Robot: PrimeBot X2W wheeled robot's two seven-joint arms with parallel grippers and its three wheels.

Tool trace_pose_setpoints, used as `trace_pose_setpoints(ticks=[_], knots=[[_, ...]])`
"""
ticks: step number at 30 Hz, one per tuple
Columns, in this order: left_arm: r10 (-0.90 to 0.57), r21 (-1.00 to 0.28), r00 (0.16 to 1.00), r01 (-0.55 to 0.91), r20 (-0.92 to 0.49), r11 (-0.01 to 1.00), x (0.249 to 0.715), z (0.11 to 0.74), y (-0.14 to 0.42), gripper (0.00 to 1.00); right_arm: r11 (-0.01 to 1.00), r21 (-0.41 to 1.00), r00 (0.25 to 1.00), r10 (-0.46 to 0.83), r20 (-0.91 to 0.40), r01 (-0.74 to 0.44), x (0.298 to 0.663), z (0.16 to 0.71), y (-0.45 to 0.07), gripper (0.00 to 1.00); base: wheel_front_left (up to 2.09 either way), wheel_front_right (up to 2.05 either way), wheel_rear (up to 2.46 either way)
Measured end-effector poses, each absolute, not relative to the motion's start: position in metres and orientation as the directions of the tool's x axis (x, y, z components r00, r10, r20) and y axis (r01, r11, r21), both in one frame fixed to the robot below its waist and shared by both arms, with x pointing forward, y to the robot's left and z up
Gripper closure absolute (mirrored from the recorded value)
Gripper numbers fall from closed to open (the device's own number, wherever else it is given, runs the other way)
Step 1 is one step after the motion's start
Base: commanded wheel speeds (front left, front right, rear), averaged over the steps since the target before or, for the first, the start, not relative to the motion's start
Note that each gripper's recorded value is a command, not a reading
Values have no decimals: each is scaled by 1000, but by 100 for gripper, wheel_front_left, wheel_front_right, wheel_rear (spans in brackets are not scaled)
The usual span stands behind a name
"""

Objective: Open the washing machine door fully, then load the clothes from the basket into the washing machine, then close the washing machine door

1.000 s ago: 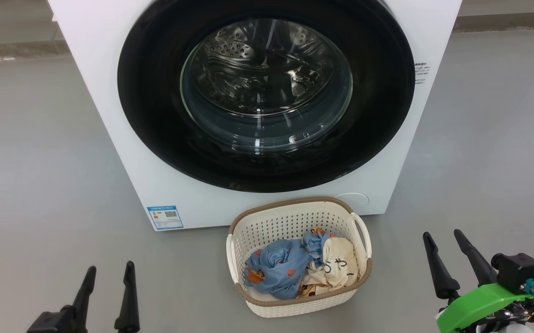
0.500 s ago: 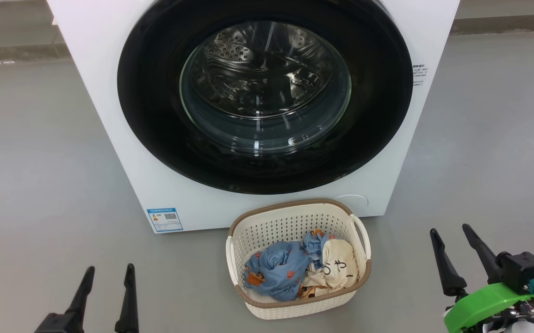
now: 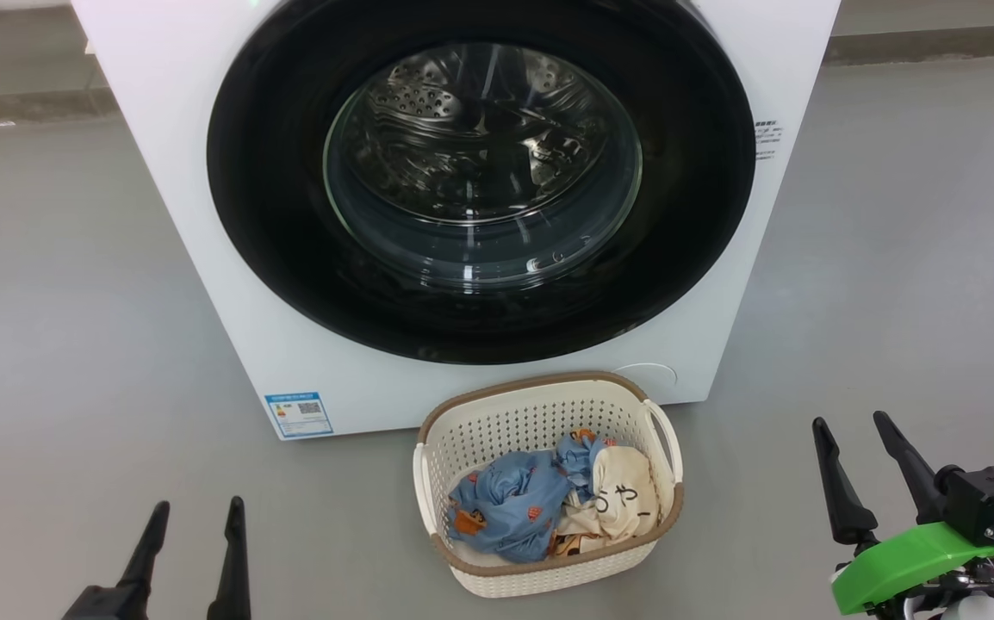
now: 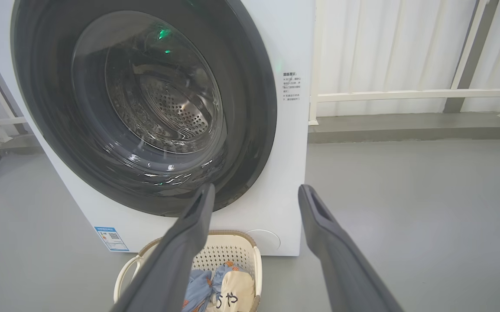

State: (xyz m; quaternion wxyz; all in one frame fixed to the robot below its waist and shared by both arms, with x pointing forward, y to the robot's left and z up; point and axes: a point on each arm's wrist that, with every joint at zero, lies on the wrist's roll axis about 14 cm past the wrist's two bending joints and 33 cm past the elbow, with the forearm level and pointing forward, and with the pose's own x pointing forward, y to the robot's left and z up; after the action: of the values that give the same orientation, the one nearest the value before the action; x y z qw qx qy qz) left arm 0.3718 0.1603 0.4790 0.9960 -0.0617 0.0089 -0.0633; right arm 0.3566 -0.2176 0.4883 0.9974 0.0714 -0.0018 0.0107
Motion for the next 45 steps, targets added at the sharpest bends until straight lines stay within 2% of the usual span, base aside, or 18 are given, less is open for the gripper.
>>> trace_pose_setpoints(ticks=[11, 35, 45], knots=[[-126, -112, 992, 126, 3, 986, 375, 483, 160, 0, 989, 146, 1000, 7, 7, -8, 354, 489, -221, 0, 67, 67, -134], [-109, -145, 994, 110, 12, 983, 380, 485, 159, 0, 990, 141, 1000, -2, -3, 2, 354, 486, -224, 0, 119, 119, -239], [-112, -152, 994, 114, 16, 982, 379, 486, 157, 0, 990, 143, 999, -17, 28, 13, 357, 494, -226, 0, 50, 50, -99]])
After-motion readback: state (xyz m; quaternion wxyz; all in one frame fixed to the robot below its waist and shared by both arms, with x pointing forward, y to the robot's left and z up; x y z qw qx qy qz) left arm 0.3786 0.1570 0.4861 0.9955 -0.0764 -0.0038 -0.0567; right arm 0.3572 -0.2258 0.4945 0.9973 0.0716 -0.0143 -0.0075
